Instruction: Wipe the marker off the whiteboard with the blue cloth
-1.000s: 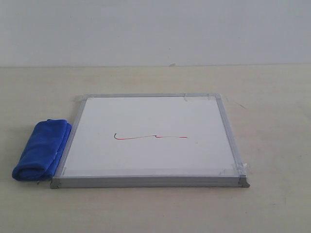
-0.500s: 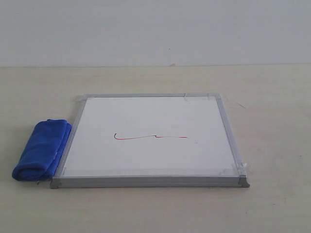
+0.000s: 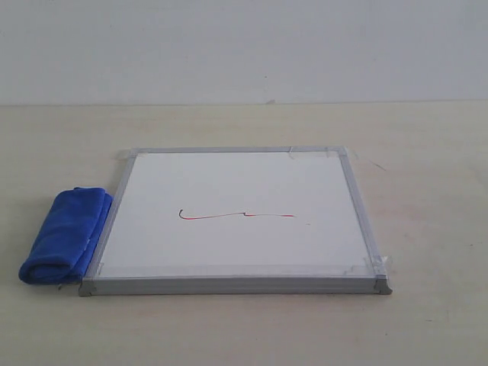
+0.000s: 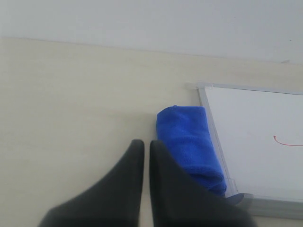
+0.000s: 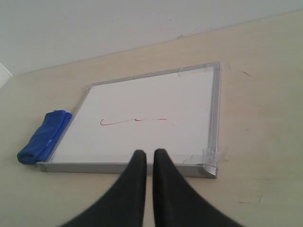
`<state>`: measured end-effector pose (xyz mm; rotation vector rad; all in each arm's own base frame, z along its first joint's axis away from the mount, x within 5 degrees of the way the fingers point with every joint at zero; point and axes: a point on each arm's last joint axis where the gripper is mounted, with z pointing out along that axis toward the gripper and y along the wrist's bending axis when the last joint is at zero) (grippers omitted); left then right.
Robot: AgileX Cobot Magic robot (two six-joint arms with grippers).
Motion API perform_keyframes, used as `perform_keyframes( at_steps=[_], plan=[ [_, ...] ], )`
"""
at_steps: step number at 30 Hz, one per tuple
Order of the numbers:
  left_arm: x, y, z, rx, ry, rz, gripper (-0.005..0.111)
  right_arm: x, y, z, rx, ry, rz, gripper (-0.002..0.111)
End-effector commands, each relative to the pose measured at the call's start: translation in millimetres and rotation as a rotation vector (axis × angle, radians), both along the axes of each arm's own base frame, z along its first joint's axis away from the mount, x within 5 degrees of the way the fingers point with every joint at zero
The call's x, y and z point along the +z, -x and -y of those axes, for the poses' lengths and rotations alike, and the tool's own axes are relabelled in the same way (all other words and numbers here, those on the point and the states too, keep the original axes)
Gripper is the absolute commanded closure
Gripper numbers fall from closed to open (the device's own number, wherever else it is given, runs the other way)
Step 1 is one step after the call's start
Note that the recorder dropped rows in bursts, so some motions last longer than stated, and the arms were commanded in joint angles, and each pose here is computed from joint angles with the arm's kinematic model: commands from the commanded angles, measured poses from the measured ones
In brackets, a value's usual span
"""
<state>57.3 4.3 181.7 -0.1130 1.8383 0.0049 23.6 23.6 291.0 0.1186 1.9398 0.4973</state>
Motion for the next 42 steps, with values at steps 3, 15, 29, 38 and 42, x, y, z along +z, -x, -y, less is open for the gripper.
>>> perform_keyframes(
  at_steps=[3, 15, 29, 38, 42],
  plan=[
    [3, 0, 0, 0.000, 0.004, 0.020, 0.102, 0, 1, 1, 0.025, 0.043, 0.018, 0.107],
    [3, 0, 0, 0.000, 0.004, 0.020, 0.102, -41, -34, 12, -0.113, 0.086, 0.310, 0.107],
    [3, 0, 0, 0.000, 0.004, 0.020, 0.102, -88, -38, 16, -0.139, 0.218, 0.341, 0.107],
    [3, 0, 0, 0.000, 0.004, 0.020, 0.102, -110, -32, 9, -0.010, 0.293, 0.121, 0.107],
    [3, 0, 0, 0.000, 0.004, 0.020, 0.102, -111, -32, 9, -0.004, 0.294, 0.108, 0.107]
  ],
)
